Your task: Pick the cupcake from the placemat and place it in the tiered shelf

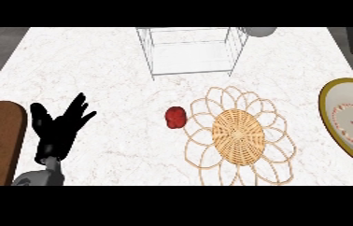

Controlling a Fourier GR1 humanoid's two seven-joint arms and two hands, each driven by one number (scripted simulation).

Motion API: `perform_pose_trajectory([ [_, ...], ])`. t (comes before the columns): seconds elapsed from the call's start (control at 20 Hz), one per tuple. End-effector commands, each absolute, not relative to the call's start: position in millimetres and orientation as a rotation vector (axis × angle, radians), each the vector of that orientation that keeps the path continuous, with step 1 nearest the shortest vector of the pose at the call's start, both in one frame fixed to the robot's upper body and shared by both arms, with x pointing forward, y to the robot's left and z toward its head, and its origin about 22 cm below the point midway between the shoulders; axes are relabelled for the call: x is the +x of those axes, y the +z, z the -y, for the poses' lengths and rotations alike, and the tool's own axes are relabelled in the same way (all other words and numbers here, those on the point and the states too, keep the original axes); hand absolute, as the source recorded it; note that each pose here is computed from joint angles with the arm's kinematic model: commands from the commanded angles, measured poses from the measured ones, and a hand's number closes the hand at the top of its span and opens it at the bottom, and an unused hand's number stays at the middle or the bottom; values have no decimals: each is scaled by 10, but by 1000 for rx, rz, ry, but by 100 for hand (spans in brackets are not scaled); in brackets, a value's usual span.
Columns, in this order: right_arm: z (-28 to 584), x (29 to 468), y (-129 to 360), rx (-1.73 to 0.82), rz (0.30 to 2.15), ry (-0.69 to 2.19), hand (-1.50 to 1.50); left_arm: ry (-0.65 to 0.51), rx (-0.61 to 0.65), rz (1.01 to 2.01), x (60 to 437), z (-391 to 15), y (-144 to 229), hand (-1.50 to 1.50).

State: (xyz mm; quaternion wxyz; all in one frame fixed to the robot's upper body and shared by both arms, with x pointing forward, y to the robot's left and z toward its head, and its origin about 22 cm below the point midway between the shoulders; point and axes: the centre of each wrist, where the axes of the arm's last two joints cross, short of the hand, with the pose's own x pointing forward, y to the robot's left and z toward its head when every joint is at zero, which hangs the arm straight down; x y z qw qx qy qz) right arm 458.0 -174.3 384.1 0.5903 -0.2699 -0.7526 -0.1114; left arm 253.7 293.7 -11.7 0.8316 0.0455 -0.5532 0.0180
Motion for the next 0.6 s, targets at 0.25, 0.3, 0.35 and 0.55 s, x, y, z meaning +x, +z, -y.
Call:
perform_pose_trajectory([
  [0.25,2760,4378,3970,-571,1722,-470,-150,54,92,1108,2455,-2958,-278,0],
  [0.3,2889,4401,3769,-588,1696,-436,-150,67,113,1101,2504,-2976,-166,0],
  [0.35,3066,4330,3839,-587,1722,-422,-150,53,95,1116,2518,-3032,-287,0],
  [0.55,3264,4191,3889,-573,1719,-381,-150,40,95,1123,2349,-2862,-285,0],
])
